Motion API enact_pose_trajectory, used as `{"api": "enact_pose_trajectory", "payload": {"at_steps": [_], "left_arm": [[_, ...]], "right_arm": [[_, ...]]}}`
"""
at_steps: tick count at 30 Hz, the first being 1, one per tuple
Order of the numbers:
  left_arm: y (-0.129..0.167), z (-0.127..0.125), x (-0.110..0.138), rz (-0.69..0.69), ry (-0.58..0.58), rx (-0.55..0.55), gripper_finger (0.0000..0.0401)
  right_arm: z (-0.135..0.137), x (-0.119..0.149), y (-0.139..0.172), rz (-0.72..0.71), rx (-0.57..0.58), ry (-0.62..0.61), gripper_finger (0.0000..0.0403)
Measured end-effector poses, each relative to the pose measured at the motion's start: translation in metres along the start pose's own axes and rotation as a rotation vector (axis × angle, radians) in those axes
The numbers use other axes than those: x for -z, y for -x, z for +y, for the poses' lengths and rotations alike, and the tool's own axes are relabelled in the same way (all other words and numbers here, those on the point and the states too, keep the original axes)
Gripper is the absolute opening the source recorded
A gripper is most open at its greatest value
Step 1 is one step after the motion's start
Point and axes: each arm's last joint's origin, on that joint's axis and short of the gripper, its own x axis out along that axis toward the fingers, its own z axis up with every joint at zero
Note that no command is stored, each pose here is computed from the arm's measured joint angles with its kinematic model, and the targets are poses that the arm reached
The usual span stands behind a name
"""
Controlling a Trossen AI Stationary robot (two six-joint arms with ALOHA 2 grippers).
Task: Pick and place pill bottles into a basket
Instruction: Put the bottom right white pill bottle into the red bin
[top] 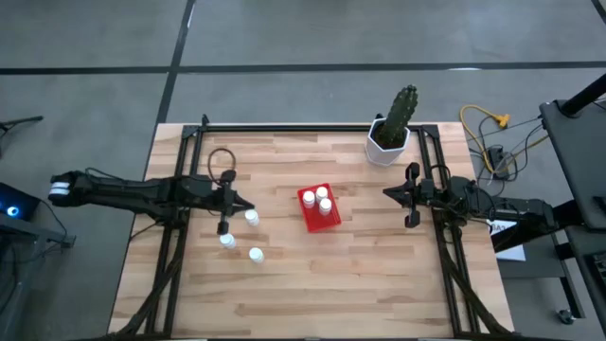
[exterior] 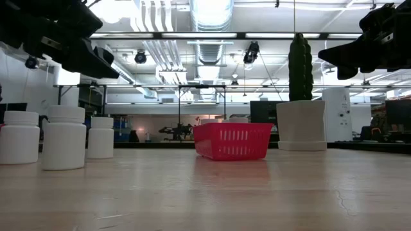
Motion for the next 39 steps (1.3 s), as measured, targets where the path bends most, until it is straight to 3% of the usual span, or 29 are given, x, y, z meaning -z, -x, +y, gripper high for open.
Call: {"api": "enact_pose_trajectory", "payload": {"at_steps": [6,18,29,39], "left_arm": [[-0.006,0.002,-0.025,0.143,-0.005,0.046,0.0001],[-0.013,-0.005,-0.075,0.277,-0.098,0.158,0.0001],[-0.041,-0.034,-0.081,0.376,-0.172,0.269,0.0002],[-0.071,-0.052,-0.078,0.484,-0.211,0.299,0.0002]], "right_arm": [[0.0,0.0,0.0,-0.001,-0.001,0.0,0.0008],[0.0,0.0,0.0,-0.001,0.0,0.0,0.0008],[0.0,0.0,0.0,-0.001,0.0,0.0,0.0008],[0.0,0.0,0.0,-0.001,0.0,0.0,0.0008]]}}
